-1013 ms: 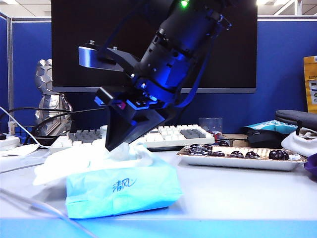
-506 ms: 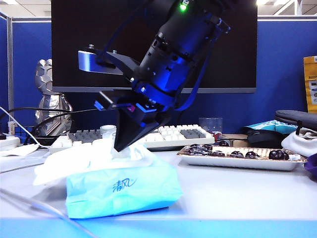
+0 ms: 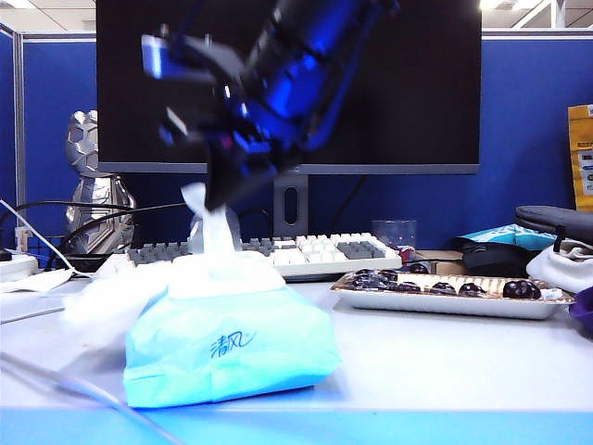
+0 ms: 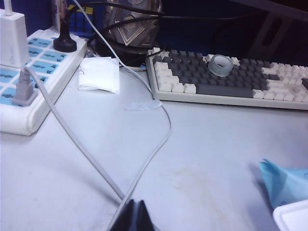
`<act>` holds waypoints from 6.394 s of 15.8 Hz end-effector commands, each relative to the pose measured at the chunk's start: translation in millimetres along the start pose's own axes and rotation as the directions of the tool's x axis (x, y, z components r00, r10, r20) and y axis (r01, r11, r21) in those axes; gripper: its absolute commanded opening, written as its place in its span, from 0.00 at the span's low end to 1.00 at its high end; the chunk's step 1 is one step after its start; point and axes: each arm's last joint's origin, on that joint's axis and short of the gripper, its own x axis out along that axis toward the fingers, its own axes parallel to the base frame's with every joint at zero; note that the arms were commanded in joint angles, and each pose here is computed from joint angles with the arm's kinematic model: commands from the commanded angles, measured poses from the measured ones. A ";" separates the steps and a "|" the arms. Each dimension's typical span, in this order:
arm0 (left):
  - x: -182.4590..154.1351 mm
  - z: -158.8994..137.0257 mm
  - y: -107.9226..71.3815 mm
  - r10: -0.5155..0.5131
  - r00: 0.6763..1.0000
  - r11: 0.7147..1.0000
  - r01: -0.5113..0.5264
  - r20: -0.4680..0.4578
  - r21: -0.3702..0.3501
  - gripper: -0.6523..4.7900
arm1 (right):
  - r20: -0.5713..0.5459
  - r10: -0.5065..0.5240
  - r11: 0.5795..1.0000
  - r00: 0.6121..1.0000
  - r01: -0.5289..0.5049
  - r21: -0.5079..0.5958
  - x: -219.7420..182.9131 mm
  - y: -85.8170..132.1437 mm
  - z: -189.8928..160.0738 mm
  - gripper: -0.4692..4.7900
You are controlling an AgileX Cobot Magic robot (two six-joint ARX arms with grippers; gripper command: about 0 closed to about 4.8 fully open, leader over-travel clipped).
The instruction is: Pull out a wet wipe from the sky blue wet wipes packet and place it on the table.
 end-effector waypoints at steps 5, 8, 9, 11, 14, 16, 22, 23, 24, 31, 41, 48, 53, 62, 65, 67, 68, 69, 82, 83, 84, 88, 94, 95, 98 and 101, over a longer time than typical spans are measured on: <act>-0.1 0.6 0.1 0.000 1.000 1.000 0.000 0.009 0.002 0.12 | 0.086 -0.130 0.990 0.988 0.134 -0.042 -23.0 -23.1 37.4 0.09; -0.1 0.5 0.1 0.000 1.000 1.000 0.000 0.009 0.002 0.12 | 0.119 -0.227 0.971 0.967 0.233 -0.046 -35.8 -34.3 53.0 0.09; -0.1 0.6 0.1 0.000 1.000 1.000 0.000 0.009 0.002 0.12 | 0.122 -0.266 0.962 0.956 0.272 -0.035 -40.1 -40.5 57.6 0.09; -0.1 0.6 0.1 0.000 1.000 1.000 0.000 0.009 0.002 0.12 | 0.101 -0.351 0.935 0.931 0.353 -0.011 -46.6 -53.7 61.5 0.09; -0.1 0.6 0.1 0.000 1.000 1.000 0.000 0.010 0.002 0.12 | 0.065 -0.409 0.913 0.910 0.409 0.012 -60.9 -70.1 58.9 0.09; -0.1 0.6 0.1 0.000 1.000 1.000 0.000 0.010 0.002 0.12 | 0.054 -0.423 0.906 0.904 0.423 0.024 -71.9 -78.3 56.5 0.09; -0.1 0.6 0.1 0.000 1.000 1.000 0.000 0.010 0.002 0.12 | 0.036 -0.432 0.902 0.901 0.432 0.013 -120.5 -81.6 52.4 0.09; -0.1 0.6 0.1 0.000 1.000 1.000 0.000 0.010 0.002 0.12 | 0.028 -0.426 0.905 0.904 0.426 0.010 -128.0 -80.2 50.9 0.09; -0.1 0.6 0.1 0.000 1.000 1.000 0.000 0.010 0.002 0.12 | -0.003 -0.391 0.920 0.920 0.391 0.004 -138.3 -76.9 46.0 0.09; -0.1 0.5 0.1 0.000 1.000 1.000 0.000 0.009 0.002 0.12 | -0.240 -0.150 0.986 0.959 0.164 0.037 -147.4 -62.2 17.9 0.09; -0.1 0.6 0.1 0.000 1.000 1.000 0.000 0.009 0.002 0.12 | -0.430 -0.080 0.993 0.899 0.108 0.043 -116.1 -65.0 0.9 0.09; -0.1 0.6 0.1 0.000 1.000 1.000 0.000 0.010 0.002 0.12 | -0.546 0.015 0.997 0.837 0.027 0.068 -84.1 -62.4 -11.4 0.09; -0.1 0.6 0.1 0.000 1.000 1.000 0.000 0.010 0.002 0.12 | -0.569 0.025 0.997 0.822 0.019 0.071 -80.1 -62.0 -13.9 0.19; -0.1 0.6 0.1 0.000 1.000 1.000 0.000 0.010 0.002 0.12 | -0.562 0.017 0.998 0.827 0.021 0.061 -79.7 -62.2 -12.9 0.25; -0.1 0.6 0.1 0.000 1.000 1.000 0.000 0.009 0.002 0.12 | -0.499 -0.132 0.988 0.857 0.152 0.000 -87.6 -68.3 -3.7 0.09; -0.1 0.6 0.1 0.000 1.000 1.000 0.000 0.009 0.002 0.12 | -0.419 -0.233 0.969 0.878 0.248 -0.019 -106.2 -71.8 5.4 0.09; -0.1 0.6 0.1 0.000 1.000 1.000 0.000 0.009 0.002 0.12 | -0.354 -0.285 0.954 0.891 0.300 -0.015 -122.6 -73.2 11.6 0.09; -0.1 0.6 0.1 0.000 1.000 1.000 0.000 0.009 0.002 0.12 | -0.268 -0.331 0.939 0.905 0.344 0.002 -144.8 -73.8 18.1 0.09; -0.1 0.6 0.1 0.000 1.000 1.000 0.000 0.010 0.002 0.12 | 0.501 -0.568 0.823 0.653 0.466 0.326 -430.0 -19.5 -57.3 0.09; -0.1 0.5 0.1 0.000 1.000 1.000 0.000 0.009 0.002 0.12 | 0.540 -0.574 0.819 0.616 0.450 0.357 -445.4 -13.1 -71.1 0.09; -0.1 0.6 0.1 0.000 1.000 1.000 0.000 0.009 0.002 0.12 | 0.569 -0.582 0.812 0.581 0.447 0.374 -459.5 -6.3 -86.5 0.09; -0.1 0.6 0.1 0.000 1.000 1.000 0.000 0.010 0.002 0.12 | 0.555 -0.578 0.815 0.599 0.448 0.367 -479.8 16.0 -144.8 0.09; -0.1 0.6 0.1 0.000 1.000 1.000 0.000 0.010 0.002 0.12 | 0.580 -0.582 0.813 0.571 0.414 0.409 -372.1 16.0 -171.0 0.09; -0.1 0.6 0.1 0.000 1.000 1.000 0.000 0.010 0.002 0.12 | 0.607 -0.577 0.816 0.546 0.407 0.410 -344.6 15.1 -173.8 0.09; -0.1 0.5 0.1 0.001 1.000 1.000 -0.001 0.009 0.002 0.12 | 0.666 -0.503 0.864 0.551 0.324 0.385 -263.9 7.9 -182.4 0.09; -0.1 0.6 0.1 0.000 1.000 1.000 0.000 0.010 0.002 0.12 | 0.613 -0.538 0.842 0.579 0.330 0.427 -224.2 0.5 -201.9 0.09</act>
